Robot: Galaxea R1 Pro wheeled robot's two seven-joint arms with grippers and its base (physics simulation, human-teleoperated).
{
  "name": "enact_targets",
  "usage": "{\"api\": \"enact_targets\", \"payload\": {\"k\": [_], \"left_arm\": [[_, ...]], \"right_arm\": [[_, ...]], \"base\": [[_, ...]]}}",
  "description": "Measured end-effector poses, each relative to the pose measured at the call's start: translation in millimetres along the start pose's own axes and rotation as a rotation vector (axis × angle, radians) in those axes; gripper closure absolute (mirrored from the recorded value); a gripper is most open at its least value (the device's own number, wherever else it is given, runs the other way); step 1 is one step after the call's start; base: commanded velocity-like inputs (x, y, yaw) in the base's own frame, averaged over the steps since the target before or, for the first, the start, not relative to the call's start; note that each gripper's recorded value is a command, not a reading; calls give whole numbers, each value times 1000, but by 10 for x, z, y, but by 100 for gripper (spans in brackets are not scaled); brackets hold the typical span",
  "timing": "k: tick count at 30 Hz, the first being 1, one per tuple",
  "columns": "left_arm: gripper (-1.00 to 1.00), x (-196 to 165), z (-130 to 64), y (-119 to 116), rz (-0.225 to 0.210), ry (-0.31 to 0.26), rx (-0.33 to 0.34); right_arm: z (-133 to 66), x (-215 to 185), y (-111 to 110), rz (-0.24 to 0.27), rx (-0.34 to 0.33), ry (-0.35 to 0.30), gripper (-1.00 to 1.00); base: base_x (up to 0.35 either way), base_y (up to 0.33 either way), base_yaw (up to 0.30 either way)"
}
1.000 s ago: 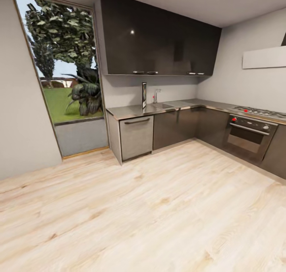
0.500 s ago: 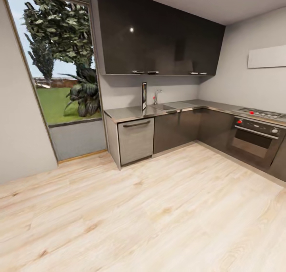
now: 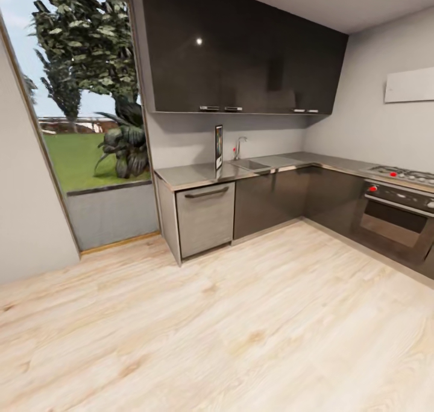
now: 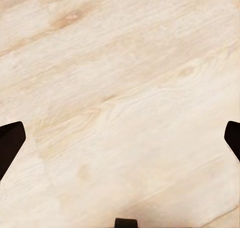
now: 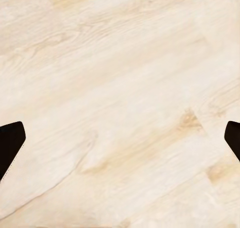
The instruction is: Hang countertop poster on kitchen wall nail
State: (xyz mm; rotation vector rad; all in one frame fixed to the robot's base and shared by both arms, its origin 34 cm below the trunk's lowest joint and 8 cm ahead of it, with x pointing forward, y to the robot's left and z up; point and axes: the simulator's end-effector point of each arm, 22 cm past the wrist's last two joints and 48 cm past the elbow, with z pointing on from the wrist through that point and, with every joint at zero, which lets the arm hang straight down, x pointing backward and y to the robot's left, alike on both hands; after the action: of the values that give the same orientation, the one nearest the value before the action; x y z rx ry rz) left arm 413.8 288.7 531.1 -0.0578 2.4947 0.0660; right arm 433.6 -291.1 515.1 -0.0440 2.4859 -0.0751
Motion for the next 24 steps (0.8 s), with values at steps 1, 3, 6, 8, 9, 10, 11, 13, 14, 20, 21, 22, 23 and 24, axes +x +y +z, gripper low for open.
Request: {"api": "enact_targets", "payload": {"k": [1, 3, 6, 8, 9, 10, 11, 13, 14, 20, 21, 22, 23, 24], "left_arm": [[-100, 0, 0, 0, 0, 0, 0], [-100, 0, 0, 0, 0, 0, 0], [-100, 0, 0, 0, 0, 0, 0], [-100, 0, 0, 0, 0, 0, 0], [-100, 0, 0, 1, 0, 0, 0], [-100, 0, 0, 1, 0, 0, 0], [-100, 0, 0, 1, 0, 0, 0], [-100, 0, 0, 0, 0, 0, 0], [-100, 0, 0, 0, 0, 0, 0], [-100, 0, 0, 0, 0, 0, 0], [-100, 0, 0, 1, 0, 0, 0], [-100, 0, 0, 1, 0, 0, 0], [-100, 0, 0, 1, 0, 0, 0], [-100, 0, 0, 0, 0, 0, 0]], "right_arm": [[0, -1, 2, 0, 0, 0, -100], [0, -1, 0, 0, 0, 0, -100], [1, -3, 0, 1, 0, 0, -100], [1, -3, -1, 1, 0, 0, -100], [1, -3, -2, 1, 0, 0, -100], [1, -3, 1, 1, 0, 0, -100], [1, -3, 3, 1, 0, 0, -100], [1, -3, 6, 1, 0, 0, -100], [1, -3, 7, 1, -1, 0, -100], [1, -3, 8, 1, -1, 0, -100], [1, -3, 8, 2, -1, 0, -100], [1, -3, 8, 2, -1, 0, -100], [1, -3, 7, 2, 0, 0, -100], [1, -3, 7, 2, 0, 0, -100]], "base": [[338, 0, 0], [338, 0, 0], [338, 0, 0], [338, 0, 0], [338, 0, 0], [338, 0, 0], [338, 0, 0], [338, 0, 0], [338, 0, 0], [338, 0, 0], [338, 0, 0], [338, 0, -5], [338, 0, -15], [338, 0, -31]]}}
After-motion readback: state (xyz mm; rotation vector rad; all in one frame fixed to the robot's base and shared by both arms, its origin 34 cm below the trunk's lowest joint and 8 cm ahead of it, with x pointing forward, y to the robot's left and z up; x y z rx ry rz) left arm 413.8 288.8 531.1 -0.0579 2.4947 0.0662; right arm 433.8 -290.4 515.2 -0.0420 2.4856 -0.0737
